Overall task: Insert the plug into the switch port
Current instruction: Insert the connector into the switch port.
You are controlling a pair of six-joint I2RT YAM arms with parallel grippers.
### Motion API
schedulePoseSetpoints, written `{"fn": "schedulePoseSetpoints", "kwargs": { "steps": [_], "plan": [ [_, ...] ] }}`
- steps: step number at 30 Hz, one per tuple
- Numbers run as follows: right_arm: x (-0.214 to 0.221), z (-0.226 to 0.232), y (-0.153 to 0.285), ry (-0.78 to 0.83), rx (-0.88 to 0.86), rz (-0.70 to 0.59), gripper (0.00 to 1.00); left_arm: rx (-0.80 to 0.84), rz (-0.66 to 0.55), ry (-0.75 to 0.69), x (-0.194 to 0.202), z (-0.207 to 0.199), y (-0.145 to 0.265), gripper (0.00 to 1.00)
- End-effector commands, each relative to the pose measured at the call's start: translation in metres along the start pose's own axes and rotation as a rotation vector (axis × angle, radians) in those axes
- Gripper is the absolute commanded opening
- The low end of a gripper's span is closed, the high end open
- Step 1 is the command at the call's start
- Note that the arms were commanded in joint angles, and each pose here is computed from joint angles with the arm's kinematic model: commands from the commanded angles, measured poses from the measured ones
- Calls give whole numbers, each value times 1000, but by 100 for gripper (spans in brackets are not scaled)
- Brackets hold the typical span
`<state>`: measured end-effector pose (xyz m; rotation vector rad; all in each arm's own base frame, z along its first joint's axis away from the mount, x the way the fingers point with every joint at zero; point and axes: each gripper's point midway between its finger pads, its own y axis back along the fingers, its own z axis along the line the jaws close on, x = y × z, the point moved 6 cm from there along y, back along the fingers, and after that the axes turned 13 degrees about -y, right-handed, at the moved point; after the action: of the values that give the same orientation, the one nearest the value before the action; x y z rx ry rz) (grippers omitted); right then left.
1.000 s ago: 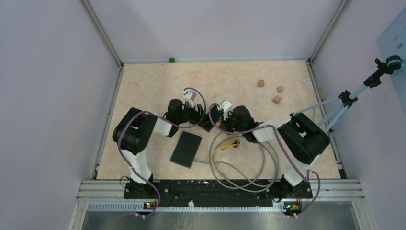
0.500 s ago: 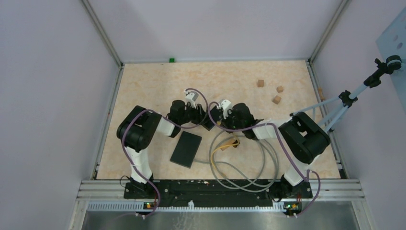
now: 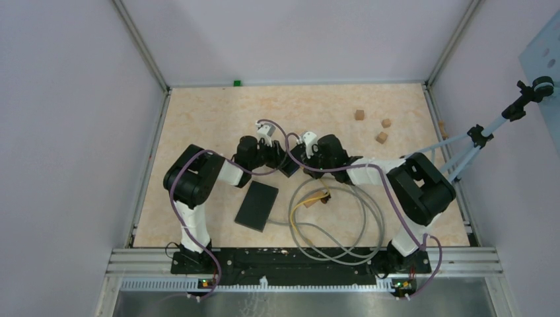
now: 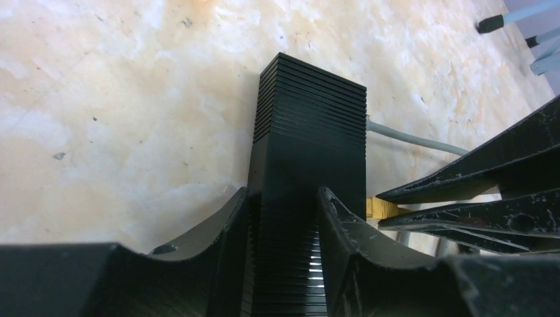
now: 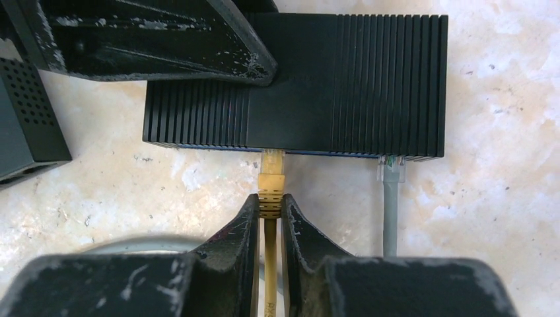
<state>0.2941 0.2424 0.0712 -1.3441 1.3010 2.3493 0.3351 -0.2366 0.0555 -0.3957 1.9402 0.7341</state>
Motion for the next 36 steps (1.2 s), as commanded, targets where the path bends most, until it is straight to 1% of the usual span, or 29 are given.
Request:
{"fn": "schedulePoseSetpoints", "kwargs": {
  "steps": [1,4,9,13,15,17,20,21,23,25,26,27,30,32,35,36],
  "plan": [
    [-161,43,27,140,-162,-557,0,110,389,127,98,-32,19,42],
    [-139,36,10,130,-144,-497,0,113,387,125,97,-32,19,42],
    [-81,21,-16,89,-111,-388,0,116,381,124,97,-33,19,42],
    [-62,18,-19,77,-105,-334,0,105,364,111,89,-31,19,47],
    [-60,18,-16,74,-106,-303,2,72,333,107,77,-22,19,52],
    [-55,17,-14,68,-95,-257,12,43,277,119,59,-9,20,56],
    [-47,17,-5,60,-80,-209,20,-20,186,105,23,13,19,60],
    [-47,17,0,55,-74,-206,23,-42,162,99,11,21,19,63],
    [-43,15,4,33,-55,-176,27,-83,133,89,-9,34,16,73],
    [-39,15,9,17,-52,-128,30,-116,113,86,-24,44,14,80],
    [-41,16,12,13,-51,-124,35,-129,102,88,-29,48,15,83],
    [-42,17,15,8,-53,-118,37,-138,92,86,-34,51,16,86],
    [-44,19,30,-5,-40,-101,40,-187,87,96,-47,58,25,94],
    [-47,20,44,-6,-24,-103,41,-228,81,94,-55,58,37,99],
    [-55,28,66,13,-52,-107,41,-291,64,75,-72,47,63,99],
    [-55,33,73,26,-79,-82,40,-314,54,74,-79,43,72,99]
  ]
}}
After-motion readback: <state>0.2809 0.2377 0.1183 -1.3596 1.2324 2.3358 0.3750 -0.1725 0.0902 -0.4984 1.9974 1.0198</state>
